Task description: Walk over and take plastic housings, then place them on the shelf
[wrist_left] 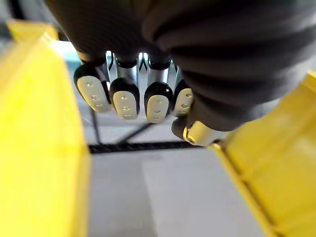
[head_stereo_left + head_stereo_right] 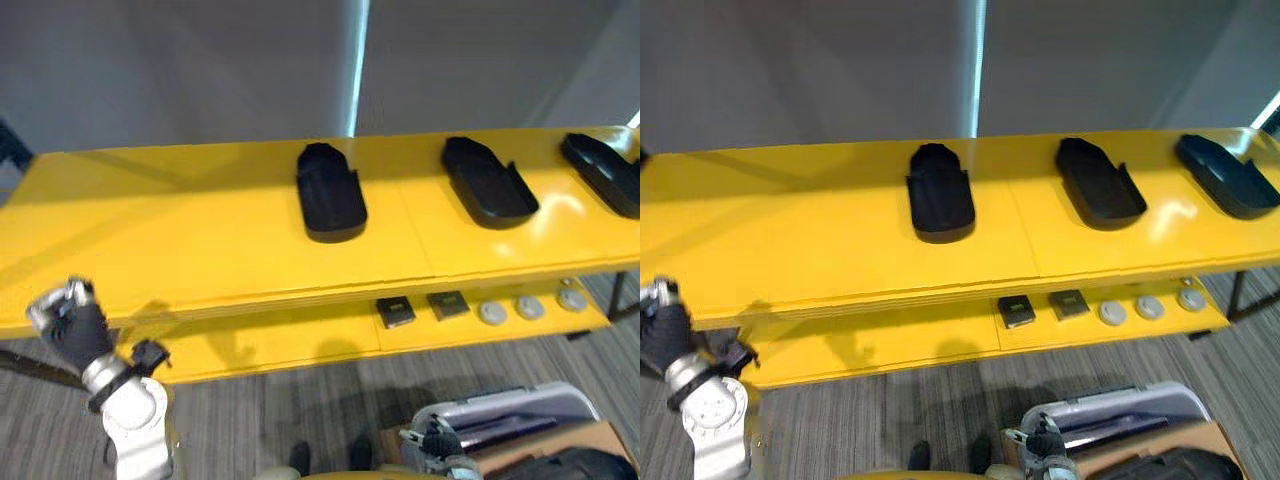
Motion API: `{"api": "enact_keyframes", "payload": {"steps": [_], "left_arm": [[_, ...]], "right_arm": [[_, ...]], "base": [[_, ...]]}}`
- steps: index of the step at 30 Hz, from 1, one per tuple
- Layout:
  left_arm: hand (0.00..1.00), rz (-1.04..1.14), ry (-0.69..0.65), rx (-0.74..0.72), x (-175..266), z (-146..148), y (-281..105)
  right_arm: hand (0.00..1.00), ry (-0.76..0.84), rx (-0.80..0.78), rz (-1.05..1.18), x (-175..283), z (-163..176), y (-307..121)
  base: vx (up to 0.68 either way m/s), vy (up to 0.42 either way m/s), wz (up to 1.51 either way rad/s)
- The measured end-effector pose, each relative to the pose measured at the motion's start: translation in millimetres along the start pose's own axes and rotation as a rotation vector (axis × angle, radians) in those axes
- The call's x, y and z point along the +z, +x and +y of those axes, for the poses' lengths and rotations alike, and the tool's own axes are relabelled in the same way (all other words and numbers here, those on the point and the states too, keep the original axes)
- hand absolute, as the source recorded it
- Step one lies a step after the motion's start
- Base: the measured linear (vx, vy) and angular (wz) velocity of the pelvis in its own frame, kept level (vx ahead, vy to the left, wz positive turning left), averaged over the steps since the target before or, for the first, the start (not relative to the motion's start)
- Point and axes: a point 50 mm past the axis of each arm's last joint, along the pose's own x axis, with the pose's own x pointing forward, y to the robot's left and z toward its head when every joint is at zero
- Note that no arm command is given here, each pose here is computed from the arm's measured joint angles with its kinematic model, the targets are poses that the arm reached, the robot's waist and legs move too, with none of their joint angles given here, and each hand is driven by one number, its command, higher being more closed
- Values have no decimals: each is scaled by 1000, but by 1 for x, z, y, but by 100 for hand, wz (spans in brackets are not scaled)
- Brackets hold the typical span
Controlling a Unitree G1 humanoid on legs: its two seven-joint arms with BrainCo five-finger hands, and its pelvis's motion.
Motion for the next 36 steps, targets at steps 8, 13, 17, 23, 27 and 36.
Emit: {"api": "enact_keyframes", "payload": {"steps": [8, 13, 17, 23, 27, 36], "left_arm": [[0, 800, 309, -190, -146, 33, -82], [0, 1017, 444, -302, -173, 41, -124], [0, 1063, 509, -343, -180, 47, -131], [0, 1049, 587, -437, -182, 43, -130], [0, 1035, 620, -486, -183, 38, -130], [0, 956, 569, -492, -177, 15, -120]], "right_arm": [[0, 7, -5, 22, -2, 2, -3], [0, 15, -4, 21, -2, 2, -3], [0, 33, -21, 34, -6, -2, -3], [0, 42, -33, 38, -7, -5, -2], [0, 42, -35, 35, -7, -5, -2], [0, 33, -5, -97, 30, 5, 5]], "base": [[-10, 5, -2], [11, -1, -4], [39, -5, -7], [12, -1, -3], [0, 0, 0], [-35, 1, -47]]}}
